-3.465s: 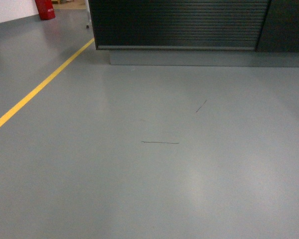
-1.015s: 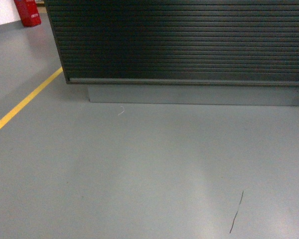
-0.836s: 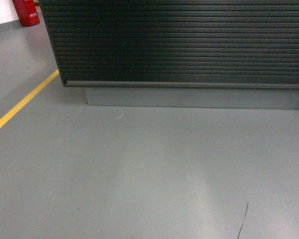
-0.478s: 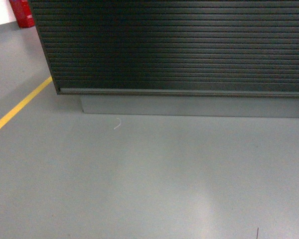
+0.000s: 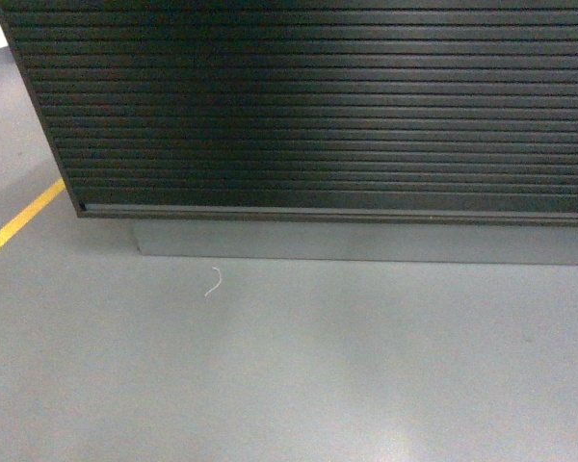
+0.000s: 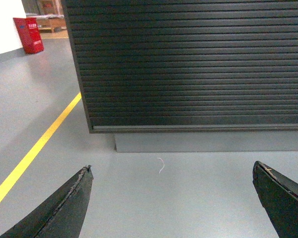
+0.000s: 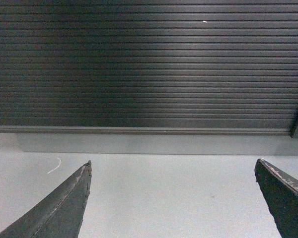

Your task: Place dark red mango on scale at checkout

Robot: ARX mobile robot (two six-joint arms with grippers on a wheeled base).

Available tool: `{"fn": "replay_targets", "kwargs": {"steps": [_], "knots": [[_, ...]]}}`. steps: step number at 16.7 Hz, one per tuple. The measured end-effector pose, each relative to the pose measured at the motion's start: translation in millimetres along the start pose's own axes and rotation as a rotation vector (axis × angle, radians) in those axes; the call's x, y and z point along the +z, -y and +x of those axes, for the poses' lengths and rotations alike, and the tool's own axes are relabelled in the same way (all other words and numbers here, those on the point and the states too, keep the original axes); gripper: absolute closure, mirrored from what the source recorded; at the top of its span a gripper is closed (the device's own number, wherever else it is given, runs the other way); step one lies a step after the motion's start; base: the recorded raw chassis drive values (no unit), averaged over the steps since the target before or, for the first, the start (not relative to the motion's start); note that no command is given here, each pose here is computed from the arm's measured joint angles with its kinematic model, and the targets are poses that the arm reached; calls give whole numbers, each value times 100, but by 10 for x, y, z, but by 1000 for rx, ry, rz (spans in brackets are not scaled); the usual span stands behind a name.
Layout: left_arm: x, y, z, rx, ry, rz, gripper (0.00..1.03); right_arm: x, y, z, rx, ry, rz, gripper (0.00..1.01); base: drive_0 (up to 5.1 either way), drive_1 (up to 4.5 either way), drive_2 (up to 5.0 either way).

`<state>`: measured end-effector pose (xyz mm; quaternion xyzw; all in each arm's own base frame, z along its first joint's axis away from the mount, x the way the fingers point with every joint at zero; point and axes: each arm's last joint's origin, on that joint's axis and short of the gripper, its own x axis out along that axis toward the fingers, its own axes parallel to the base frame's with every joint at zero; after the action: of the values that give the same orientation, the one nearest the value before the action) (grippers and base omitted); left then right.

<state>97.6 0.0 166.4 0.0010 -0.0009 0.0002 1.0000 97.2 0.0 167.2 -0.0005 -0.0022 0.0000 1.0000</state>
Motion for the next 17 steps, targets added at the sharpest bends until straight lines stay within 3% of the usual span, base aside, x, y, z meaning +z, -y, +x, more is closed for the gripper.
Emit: {"fn": "replay_targets", "kwargs": {"steps": [17], "knots": [[-1,0,0,0,-2,0,5,-2,0,0,0,-2,0,3,0,430,-431]]}}
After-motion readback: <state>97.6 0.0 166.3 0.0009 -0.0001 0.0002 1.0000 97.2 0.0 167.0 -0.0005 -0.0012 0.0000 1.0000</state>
